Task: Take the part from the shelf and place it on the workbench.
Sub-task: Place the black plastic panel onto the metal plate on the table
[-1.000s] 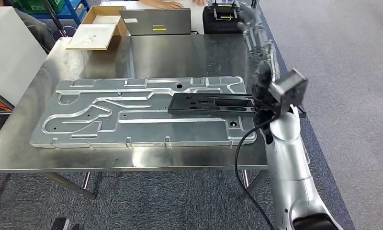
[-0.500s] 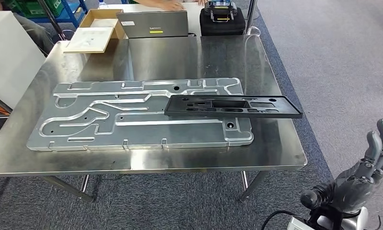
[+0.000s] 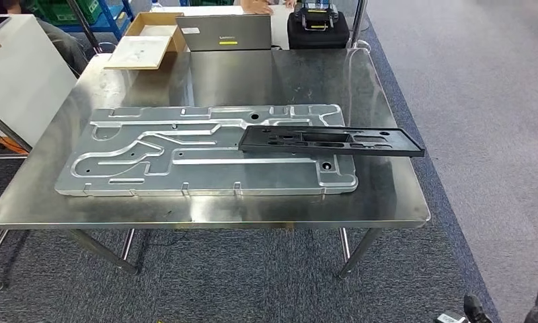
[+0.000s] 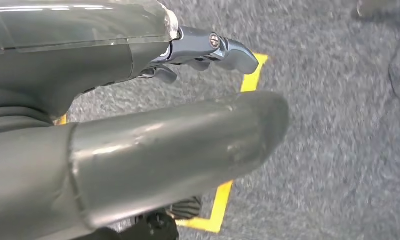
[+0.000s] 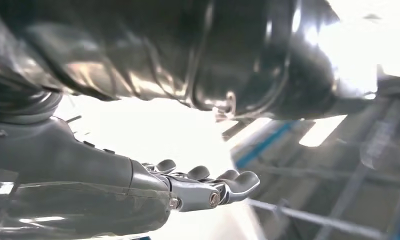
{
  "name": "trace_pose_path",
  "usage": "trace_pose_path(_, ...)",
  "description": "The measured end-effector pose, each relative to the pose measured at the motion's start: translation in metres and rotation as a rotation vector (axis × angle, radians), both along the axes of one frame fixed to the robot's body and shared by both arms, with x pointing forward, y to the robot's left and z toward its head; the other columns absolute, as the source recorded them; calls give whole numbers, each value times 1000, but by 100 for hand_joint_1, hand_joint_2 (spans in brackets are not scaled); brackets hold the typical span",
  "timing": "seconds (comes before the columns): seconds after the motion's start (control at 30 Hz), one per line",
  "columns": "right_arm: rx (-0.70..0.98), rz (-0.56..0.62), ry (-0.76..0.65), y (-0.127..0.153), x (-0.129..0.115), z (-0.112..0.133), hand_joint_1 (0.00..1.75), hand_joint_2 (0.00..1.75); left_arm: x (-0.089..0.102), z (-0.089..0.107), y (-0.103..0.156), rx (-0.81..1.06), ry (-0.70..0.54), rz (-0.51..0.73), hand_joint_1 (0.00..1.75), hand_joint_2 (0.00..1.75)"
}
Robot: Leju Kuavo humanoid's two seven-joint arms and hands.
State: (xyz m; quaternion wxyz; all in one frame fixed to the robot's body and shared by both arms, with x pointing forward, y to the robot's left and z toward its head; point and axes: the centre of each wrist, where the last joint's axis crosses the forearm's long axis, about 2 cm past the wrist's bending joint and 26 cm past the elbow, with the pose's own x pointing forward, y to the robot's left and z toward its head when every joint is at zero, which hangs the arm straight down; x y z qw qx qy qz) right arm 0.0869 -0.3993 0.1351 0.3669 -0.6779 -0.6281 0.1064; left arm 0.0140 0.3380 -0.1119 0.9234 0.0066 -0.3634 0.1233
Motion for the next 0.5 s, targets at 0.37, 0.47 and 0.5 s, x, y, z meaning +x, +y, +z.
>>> trace_pose_path(0.37,117,-323,501,-38,-45,-82,0,0,-2,-1,-20,-33,22,40,0,0)
trace_pose_path(0.47,167,-362,520,-37,-50,-94,0,0,-1,-1,-21,-35,21,46,0,0)
trace_pose_path(0.5,182,-373,524,-37,-52,-97,0,0,-1,-1,-21,-36,20,48,0,0)
